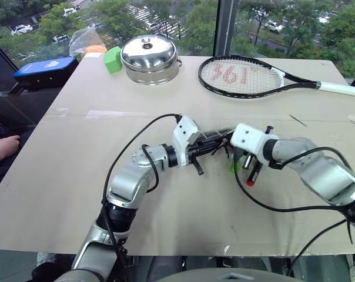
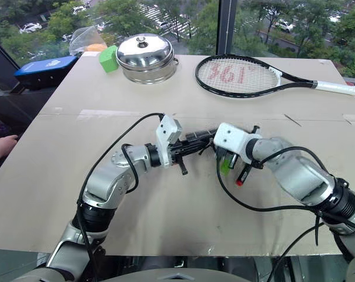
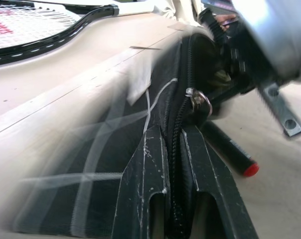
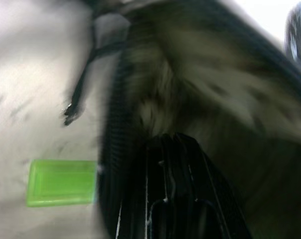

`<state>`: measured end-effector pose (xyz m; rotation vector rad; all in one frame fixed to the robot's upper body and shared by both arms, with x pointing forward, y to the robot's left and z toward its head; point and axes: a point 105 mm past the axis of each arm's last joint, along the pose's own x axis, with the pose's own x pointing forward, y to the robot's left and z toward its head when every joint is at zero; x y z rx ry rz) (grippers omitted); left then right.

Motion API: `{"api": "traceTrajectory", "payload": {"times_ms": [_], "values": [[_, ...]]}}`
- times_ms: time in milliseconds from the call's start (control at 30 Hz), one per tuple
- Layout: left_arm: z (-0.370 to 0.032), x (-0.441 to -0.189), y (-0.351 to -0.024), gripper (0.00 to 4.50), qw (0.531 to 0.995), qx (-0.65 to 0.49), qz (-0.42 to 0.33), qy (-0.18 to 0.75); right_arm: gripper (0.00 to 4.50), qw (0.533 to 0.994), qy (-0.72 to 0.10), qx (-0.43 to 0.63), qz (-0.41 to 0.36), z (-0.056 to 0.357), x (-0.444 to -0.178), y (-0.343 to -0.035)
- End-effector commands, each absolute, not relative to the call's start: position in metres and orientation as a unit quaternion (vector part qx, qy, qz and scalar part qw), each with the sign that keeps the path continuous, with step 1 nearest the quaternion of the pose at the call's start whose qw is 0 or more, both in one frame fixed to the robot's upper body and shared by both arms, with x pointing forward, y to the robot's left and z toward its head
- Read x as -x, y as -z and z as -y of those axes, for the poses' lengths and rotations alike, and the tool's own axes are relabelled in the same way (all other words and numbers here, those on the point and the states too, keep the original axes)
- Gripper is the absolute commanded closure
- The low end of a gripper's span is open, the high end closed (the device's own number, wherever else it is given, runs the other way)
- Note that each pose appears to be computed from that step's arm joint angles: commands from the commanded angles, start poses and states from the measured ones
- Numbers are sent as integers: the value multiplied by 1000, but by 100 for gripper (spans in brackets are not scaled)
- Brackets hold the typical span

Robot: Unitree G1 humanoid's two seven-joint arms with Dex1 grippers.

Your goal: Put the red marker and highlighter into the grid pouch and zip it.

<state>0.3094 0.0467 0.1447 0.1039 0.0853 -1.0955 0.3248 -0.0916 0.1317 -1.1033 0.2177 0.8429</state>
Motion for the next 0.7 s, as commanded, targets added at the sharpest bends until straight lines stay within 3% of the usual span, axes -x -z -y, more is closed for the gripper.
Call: {"api": "traceTrajectory", "payload": {"times_ms": [33, 167, 200, 233, 367, 567, 700], "values": [[-51, -307, -163, 450, 849, -61, -8, 524, 448, 723, -387, 572, -19, 82, -338, -152], [-61, -310, -162, 450, 858, -70, -16, 509, 291, 725, -385, 572, -2, 80, -344, -160], [-63, -311, -162, 450, 860, -70, -18, 505, 224, 726, -381, 573, 3, 80, -345, -162], [-66, -312, -161, 450, 862, -71, -21, 501, 201, 729, -376, 572, 6, 81, -345, -166], [-76, -316, -157, 450, 868, -81, -29, 488, 4, 750, -375, 545, 5, 87, -337, -180], [-93, -325, -154, 450, 877, -109, -31, 467, 1, 853, -369, 363, -69, 104, -307, -195], [-108, -336, -153, 450, 889, -124, -30, 439, 1, 927, -282, 209, -133, 114, -298, -185]]}}
